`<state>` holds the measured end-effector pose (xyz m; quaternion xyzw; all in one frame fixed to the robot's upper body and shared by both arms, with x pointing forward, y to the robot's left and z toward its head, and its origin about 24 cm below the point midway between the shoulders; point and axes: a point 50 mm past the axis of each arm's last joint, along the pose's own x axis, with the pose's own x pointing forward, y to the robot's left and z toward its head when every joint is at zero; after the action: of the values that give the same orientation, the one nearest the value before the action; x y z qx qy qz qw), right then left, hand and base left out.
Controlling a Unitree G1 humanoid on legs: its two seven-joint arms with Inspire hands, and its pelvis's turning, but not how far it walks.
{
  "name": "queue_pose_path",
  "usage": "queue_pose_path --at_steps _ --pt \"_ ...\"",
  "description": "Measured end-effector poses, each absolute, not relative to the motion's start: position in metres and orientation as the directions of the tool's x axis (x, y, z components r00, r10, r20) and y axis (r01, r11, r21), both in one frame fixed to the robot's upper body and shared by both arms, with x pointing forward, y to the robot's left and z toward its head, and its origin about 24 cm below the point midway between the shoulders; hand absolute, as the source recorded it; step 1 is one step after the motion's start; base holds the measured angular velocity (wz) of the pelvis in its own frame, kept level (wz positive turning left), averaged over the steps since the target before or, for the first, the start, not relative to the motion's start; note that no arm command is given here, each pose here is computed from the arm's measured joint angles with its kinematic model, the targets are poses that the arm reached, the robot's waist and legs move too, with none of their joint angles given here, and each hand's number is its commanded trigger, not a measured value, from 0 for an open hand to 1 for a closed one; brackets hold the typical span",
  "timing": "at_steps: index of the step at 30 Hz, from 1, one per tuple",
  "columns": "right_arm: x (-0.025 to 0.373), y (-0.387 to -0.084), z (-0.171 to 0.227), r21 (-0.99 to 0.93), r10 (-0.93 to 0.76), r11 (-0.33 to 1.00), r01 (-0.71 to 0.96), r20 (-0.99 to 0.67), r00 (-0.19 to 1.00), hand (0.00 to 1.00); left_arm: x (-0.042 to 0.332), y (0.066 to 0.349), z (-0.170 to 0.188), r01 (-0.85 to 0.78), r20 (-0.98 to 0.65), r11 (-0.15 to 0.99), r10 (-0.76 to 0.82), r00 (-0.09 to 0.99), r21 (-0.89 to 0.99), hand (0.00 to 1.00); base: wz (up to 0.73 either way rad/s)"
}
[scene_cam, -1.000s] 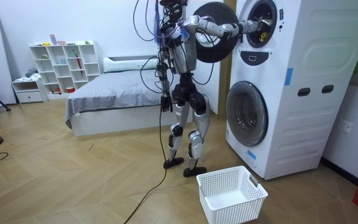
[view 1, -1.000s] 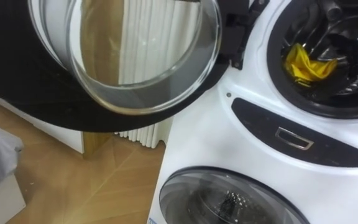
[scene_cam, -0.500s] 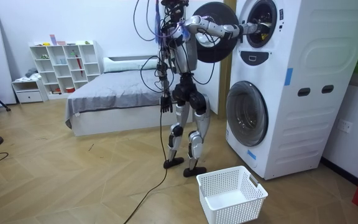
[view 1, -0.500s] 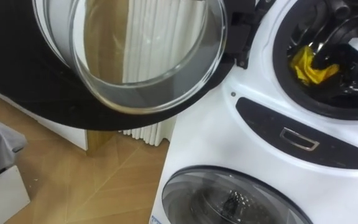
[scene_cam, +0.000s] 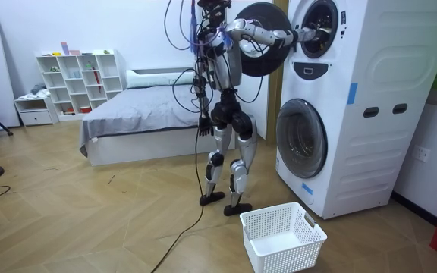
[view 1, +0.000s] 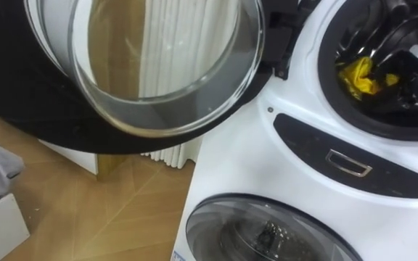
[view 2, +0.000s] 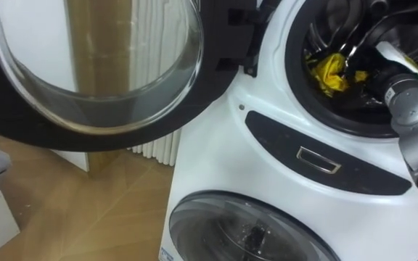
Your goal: Pick clothes from washing machine
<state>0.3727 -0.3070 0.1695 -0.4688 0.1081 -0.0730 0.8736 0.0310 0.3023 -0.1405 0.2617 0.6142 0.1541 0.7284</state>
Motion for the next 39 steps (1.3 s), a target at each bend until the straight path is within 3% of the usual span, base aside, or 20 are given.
queue_pose_path --at_steps 7,12,14,20,24,29,39 --pt "0.373 -0.307 0.172 -0.717 -0.213 0.692 0.077 -0.101 0.972 1.0 0.031 0.302 -0.141 0.101 -0.815 0.815 0.544 0.201 0.57 0.0 -0.03" --pt "0.363 -0.257 0.213 -0.731 -0.022 0.674 0.107 0.125 0.992 1.0 0.042 0.3 -0.137 0.084 -0.804 0.813 0.544 0.242 0.576 0.0 -0.25" --pt "0.332 -0.222 0.223 -0.712 0.125 0.693 0.117 0.279 0.952 1.0 0.058 0.298 -0.134 0.047 -0.789 0.818 0.537 0.298 0.574 0.0 -0.16" --pt "0.268 -0.189 0.204 -0.628 0.287 0.778 -0.004 0.349 0.892 1.0 0.046 0.294 -0.136 -0.009 -0.776 0.822 0.54 0.326 0.569 0.0 -0.38" --pt "0.259 -0.184 0.196 -0.577 0.319 0.813 -0.079 0.328 0.889 1.0 0.026 0.286 -0.141 0.016 -0.796 0.827 0.536 0.281 0.562 0.0 -0.17" --pt "0.254 -0.191 0.208 -0.579 0.314 0.814 -0.051 0.364 0.877 1.0 0.019 0.289 -0.141 0.01 -0.798 0.825 0.543 0.26 0.565 0.0 -0.05" --pt "0.219 -0.228 0.199 -0.512 0.202 0.858 0.031 0.393 0.897 1.0 -0.008 0.292 -0.141 -0.007 -0.801 0.819 0.562 0.207 0.573 0.0 -0.18"
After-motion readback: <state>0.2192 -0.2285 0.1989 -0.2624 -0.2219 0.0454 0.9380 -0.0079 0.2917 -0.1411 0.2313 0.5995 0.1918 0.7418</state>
